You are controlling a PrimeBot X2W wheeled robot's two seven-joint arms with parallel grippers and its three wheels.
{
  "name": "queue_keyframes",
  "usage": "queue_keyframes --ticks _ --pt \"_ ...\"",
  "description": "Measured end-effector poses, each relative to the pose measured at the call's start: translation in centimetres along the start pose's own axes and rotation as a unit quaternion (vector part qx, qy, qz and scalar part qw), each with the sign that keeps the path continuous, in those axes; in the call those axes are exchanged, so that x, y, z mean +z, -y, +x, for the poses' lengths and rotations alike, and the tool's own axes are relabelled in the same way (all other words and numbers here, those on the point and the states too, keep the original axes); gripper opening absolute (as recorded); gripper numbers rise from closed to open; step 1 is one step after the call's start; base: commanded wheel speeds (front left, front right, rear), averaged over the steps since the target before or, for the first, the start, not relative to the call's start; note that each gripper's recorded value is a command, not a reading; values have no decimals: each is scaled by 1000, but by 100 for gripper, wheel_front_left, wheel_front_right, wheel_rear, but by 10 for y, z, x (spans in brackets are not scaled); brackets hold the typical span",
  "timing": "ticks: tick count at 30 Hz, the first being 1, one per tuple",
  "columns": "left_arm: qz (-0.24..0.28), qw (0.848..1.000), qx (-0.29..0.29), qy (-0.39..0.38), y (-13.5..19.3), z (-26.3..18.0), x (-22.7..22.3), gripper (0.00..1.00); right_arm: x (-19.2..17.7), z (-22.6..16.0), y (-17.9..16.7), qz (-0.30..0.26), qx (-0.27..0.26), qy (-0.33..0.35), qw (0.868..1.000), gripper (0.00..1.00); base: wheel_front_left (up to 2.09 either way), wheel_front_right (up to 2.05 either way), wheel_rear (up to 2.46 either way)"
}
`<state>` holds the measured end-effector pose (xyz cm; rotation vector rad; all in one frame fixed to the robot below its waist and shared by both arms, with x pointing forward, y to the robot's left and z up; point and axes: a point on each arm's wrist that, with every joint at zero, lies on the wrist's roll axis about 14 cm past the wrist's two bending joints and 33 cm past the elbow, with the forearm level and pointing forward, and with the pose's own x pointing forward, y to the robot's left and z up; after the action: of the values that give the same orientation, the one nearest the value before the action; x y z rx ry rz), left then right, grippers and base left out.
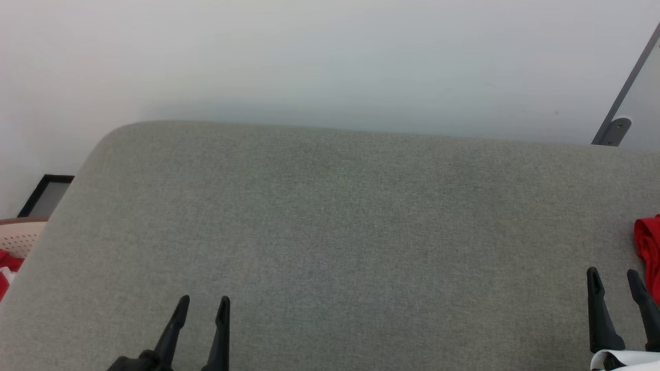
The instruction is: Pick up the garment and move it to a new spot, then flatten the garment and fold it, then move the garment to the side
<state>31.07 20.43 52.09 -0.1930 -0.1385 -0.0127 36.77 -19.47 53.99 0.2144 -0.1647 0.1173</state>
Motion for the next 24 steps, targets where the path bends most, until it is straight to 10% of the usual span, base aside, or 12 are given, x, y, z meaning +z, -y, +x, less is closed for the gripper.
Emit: queue_keyframes --ticks 20,21,24 --pt "0 1000 6 0 -5 1 0 100 -3 0 -7 14 5 -5 1000 100 0 0 0" --pt "-1 1000 8 -3 -6 1 -2 0 -6 -1 -6 15 3 -8 1000 0 0 0 0" --pt "-6 1000 13 -22 -6 -4 -14 0 -17 -6 -5 23 -5 -25 999 0 0 0 0"
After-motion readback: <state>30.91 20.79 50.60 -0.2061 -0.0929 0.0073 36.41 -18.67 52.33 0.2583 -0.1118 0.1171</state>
